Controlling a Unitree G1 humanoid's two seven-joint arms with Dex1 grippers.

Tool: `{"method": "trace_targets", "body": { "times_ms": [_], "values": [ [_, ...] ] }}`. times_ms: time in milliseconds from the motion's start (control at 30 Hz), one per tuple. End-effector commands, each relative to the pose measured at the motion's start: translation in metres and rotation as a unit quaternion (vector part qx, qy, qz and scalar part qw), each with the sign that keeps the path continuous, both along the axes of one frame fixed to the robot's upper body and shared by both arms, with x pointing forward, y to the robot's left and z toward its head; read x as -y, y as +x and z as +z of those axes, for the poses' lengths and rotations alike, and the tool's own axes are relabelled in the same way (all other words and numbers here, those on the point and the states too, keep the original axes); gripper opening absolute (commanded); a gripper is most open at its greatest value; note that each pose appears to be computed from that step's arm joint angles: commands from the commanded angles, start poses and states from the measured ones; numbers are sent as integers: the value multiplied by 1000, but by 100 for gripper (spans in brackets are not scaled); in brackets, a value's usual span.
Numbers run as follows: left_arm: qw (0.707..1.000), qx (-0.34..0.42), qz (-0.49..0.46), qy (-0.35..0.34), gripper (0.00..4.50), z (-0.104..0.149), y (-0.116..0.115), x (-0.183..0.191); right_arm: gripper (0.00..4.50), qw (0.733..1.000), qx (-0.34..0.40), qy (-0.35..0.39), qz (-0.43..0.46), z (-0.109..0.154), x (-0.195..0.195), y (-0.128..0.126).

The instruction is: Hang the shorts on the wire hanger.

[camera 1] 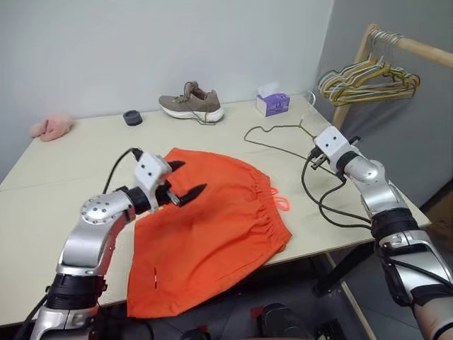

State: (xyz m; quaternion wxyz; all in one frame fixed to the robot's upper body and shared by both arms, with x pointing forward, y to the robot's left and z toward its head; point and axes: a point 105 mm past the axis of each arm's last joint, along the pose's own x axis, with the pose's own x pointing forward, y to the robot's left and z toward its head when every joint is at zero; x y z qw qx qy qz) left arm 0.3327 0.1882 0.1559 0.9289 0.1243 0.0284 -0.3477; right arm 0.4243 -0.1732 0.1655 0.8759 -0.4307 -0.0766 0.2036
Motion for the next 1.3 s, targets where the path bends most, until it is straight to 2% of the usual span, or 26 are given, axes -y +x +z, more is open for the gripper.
{"method": "trace_targets", "body": {
  "times_ms": [33,100,167,400,567,1000,1100,1300],
  "values": [
    [999,-22,-13,-35,450,16,0,-10,2,990,81,-58,99,23,-33,-20],
    [998,-48,-25,-45,450,17,-1,-14,2,981,100,-81,146,23,-47,-32],
    [997,-71,-28,-27,450,13,-1,-19,2,973,107,-96,182,21,-57,-40],
    [993,-101,-59,-14,450,10,-2,-15,2,945,139,-120,270,26,-86,-62],
    [985,-133,-109,-3,450,-1,-15,-2,2,933,155,-121,301,32,-99,-72],
    [971,-154,-168,69,450,-34,-27,17,2,913,174,-106,353,42,-126,-94],
    [972,-154,-168,63,389,-36,-26,19,0,912,172,-103,358,41,-128,-97],
    [972,-149,-172,55,210,-34,-24,23,0,911,166,-101,364,38,-130,-101]
  ]
}}
